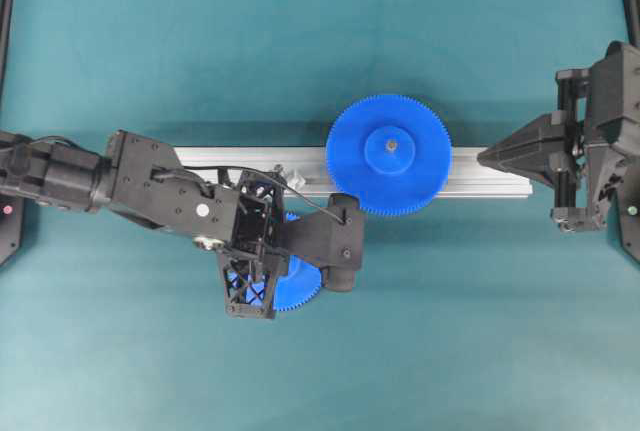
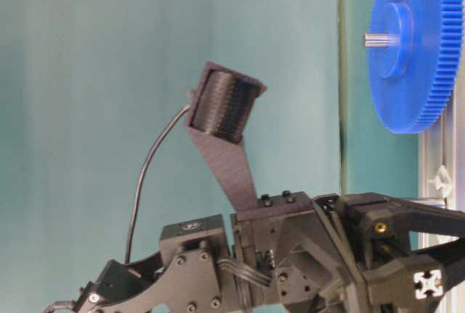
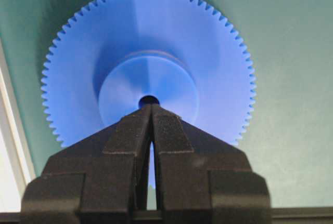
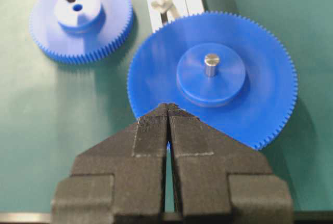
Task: Insert the small gear onto the shaft.
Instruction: 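Lower the open left gripper around the blue gear's hub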
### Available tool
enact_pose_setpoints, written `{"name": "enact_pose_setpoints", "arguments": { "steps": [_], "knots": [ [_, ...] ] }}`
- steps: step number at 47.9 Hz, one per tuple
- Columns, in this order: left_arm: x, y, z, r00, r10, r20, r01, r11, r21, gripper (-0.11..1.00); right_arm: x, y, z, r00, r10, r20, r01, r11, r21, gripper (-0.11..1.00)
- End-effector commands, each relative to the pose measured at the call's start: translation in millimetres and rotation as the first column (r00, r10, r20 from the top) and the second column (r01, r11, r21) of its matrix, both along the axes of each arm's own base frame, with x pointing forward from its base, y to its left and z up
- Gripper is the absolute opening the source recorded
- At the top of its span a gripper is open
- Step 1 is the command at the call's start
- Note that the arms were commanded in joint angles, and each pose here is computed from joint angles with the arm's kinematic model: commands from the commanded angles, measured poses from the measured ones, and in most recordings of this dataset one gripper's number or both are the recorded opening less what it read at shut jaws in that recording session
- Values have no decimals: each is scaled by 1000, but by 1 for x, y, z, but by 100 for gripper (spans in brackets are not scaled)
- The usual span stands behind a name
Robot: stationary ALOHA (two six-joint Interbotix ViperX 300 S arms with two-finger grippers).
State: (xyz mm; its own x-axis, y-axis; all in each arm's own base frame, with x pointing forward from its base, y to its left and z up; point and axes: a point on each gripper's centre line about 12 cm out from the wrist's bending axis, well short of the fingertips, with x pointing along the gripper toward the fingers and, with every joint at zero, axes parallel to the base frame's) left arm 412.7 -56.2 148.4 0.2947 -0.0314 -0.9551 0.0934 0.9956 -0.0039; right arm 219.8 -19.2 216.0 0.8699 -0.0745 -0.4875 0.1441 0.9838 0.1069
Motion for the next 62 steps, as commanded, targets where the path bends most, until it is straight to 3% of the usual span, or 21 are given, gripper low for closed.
{"name": "enact_pose_setpoints", "arguments": {
  "steps": [1,9,21,25,62],
  "knots": [
    [6,-3,18,999,0,53,0,1000,-7,0,2,-1,4,1000,-8,16,8,1000,8,3],
    [6,-3,16,999,7,48,-7,1000,-9,14,2,-1,4,1000,-8,16,8,1000,7,3],
    [7,-3,14,998,36,49,-35,999,-20,80,1,-1,4,1000,-8,17,8,1000,6,3],
    [6,-3,8,998,49,34,-49,999,-22,92,1,-1,3,1000,-8,18,8,1000,8,3],
    [7,-3,-2,999,51,16,-50,999,-19,94,1,-1,5,1000,-8,22,8,1000,8,3]
  ]
}}
